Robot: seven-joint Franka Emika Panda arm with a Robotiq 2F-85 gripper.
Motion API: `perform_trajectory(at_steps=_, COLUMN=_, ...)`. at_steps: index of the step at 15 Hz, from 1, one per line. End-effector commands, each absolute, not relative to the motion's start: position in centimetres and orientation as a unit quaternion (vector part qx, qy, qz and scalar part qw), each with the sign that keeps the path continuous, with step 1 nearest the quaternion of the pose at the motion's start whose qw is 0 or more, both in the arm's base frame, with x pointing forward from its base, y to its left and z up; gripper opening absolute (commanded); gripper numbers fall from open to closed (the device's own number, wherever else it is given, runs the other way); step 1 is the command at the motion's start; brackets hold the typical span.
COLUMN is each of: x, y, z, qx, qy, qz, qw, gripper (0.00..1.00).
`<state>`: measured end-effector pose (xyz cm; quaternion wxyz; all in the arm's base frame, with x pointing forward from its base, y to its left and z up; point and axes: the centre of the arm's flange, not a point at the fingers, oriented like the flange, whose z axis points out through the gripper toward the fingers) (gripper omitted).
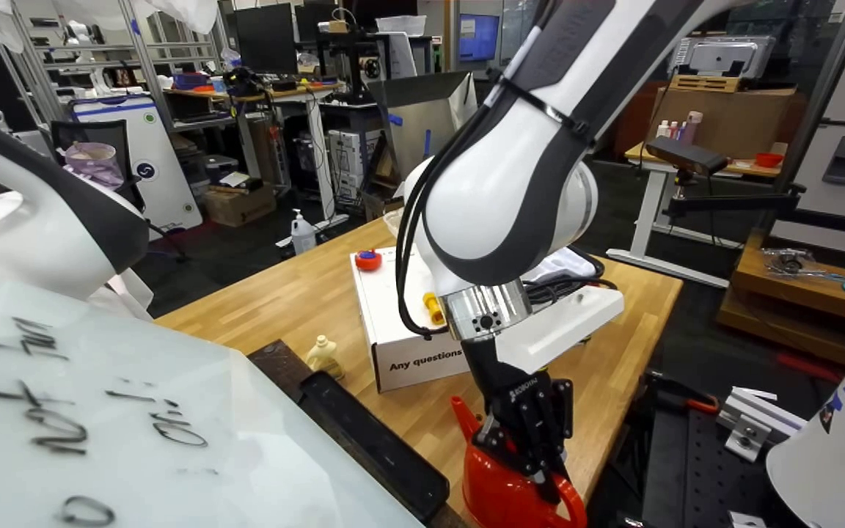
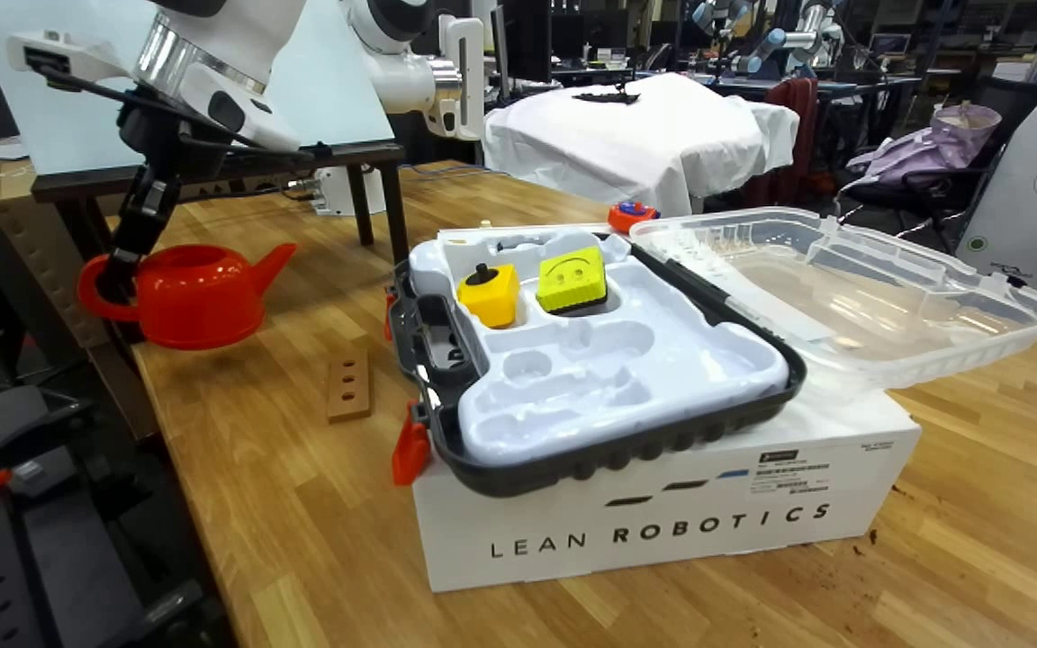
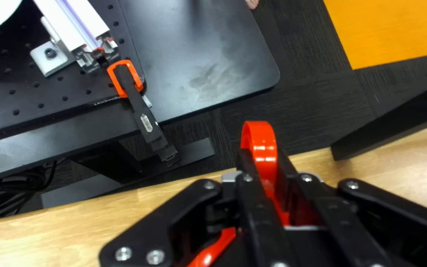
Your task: Change the position of the toy kettle slightly anti-clockwise
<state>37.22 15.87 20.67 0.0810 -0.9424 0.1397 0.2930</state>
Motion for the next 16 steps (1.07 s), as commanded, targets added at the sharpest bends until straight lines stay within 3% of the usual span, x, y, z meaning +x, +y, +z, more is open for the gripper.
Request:
perform_trajectory(at_steps=1, x=37.4, y=16.0, z=20.6, qx=-0.940, qy=0.049, qz=0.332, qw=0.066, gripper=0.04)
perform_trajectory(at_steps=5, x=38.1, y=16.1, z=19.8, qx=-0.933, qy=-0.032, qz=0.355, qw=0.040, gripper=0.04)
perform_trajectory(at_steps=6, x=37.0, y=15.9, z=19.9, qx=-0.940, qy=0.001, qz=0.338, qw=0.049, gripper=0.16)
perform_trajectory(at_steps=14, x=37.5, y=16.0, z=19.4, qx=-0.937, qy=-0.018, qz=0.346, qw=0.043, gripper=0.16)
perform_trajectory(at_steps=15, x=37.5, y=16.0, z=19.4, qx=-0.937, qy=-0.018, qz=0.346, qw=0.043, gripper=0.04)
perform_trajectory(at_steps=16, x=37.5, y=15.9, z=19.5, qx=-0.936, qy=-0.019, qz=0.350, qw=0.042, gripper=0.04)
